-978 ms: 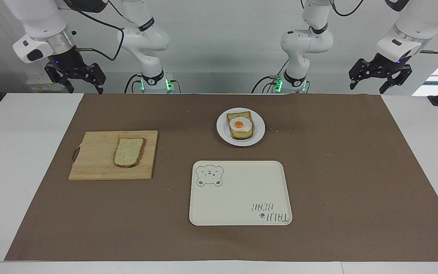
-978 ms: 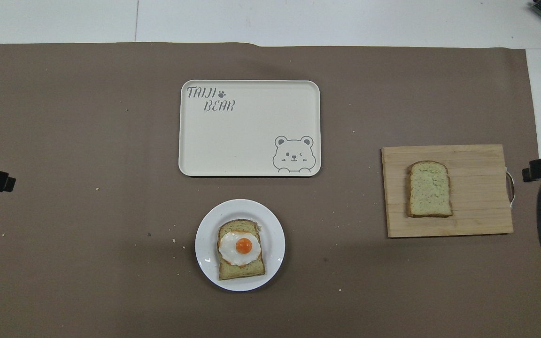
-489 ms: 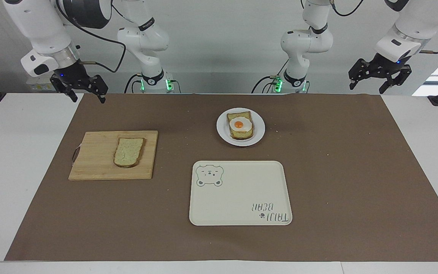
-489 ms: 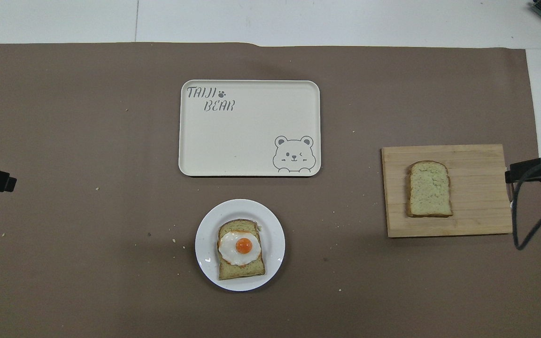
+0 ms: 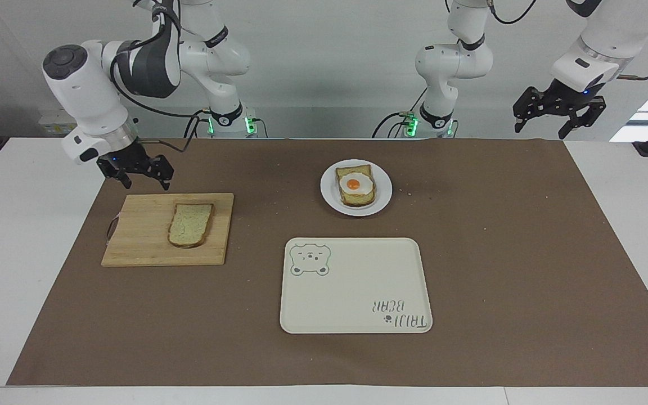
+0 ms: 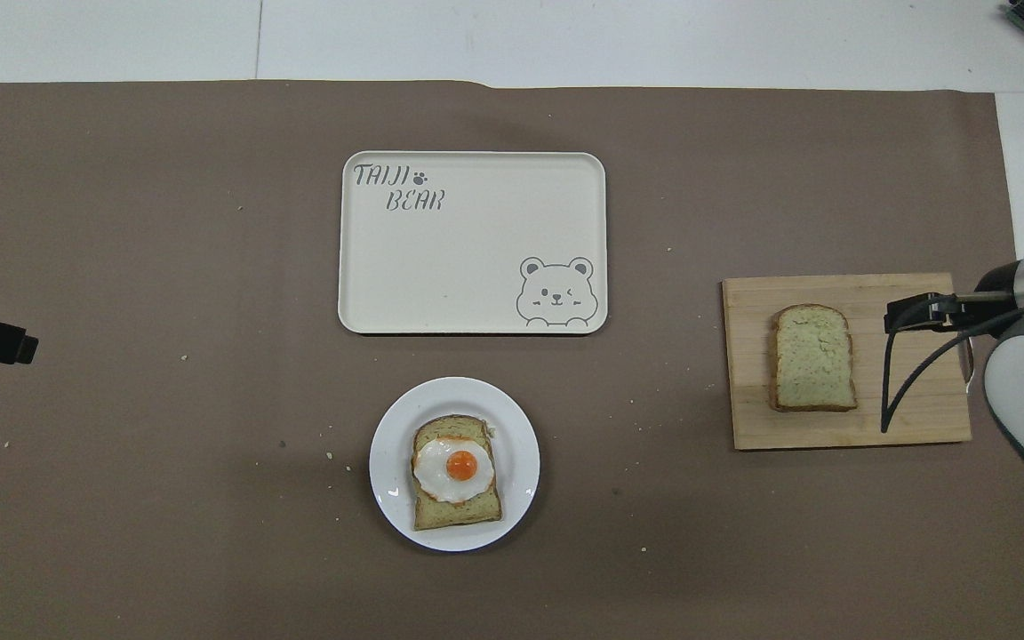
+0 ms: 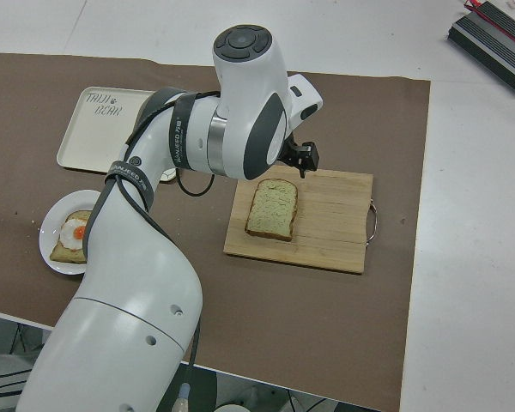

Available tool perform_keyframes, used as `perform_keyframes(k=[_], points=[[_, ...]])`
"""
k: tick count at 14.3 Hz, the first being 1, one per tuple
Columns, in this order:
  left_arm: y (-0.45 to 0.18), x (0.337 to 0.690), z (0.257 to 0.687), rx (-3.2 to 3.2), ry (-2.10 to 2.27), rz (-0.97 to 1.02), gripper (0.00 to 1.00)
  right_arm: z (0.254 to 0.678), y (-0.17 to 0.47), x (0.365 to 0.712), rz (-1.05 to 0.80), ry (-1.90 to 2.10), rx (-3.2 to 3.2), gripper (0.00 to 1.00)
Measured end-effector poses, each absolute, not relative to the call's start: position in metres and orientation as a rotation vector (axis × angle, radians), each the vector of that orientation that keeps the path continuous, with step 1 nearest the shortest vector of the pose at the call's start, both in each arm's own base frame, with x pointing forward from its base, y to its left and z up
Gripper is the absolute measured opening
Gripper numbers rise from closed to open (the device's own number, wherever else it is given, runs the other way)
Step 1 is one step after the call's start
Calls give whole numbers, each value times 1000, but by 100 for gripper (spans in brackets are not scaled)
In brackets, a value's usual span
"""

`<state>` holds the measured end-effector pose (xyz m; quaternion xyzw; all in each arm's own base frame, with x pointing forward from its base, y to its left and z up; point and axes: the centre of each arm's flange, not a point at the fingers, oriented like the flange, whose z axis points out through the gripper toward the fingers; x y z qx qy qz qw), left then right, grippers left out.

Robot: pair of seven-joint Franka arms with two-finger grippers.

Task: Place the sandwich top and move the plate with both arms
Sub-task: 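Reach the right gripper down to the green-spread toast on the board, then grasp the edge of the green-spread toast with the right gripper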

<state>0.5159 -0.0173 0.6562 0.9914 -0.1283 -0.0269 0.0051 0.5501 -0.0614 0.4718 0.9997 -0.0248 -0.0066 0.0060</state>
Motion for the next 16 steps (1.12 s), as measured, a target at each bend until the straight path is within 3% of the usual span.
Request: perform_keyframes(k=[11, 16], points=[[-18, 516, 656, 3104, -404, -85, 100, 335, -64, 570, -52, -65, 3129, 100], [-20, 516, 656, 3104, -409, -85, 100, 317, -63, 564, -70, -66, 3158, 100]])
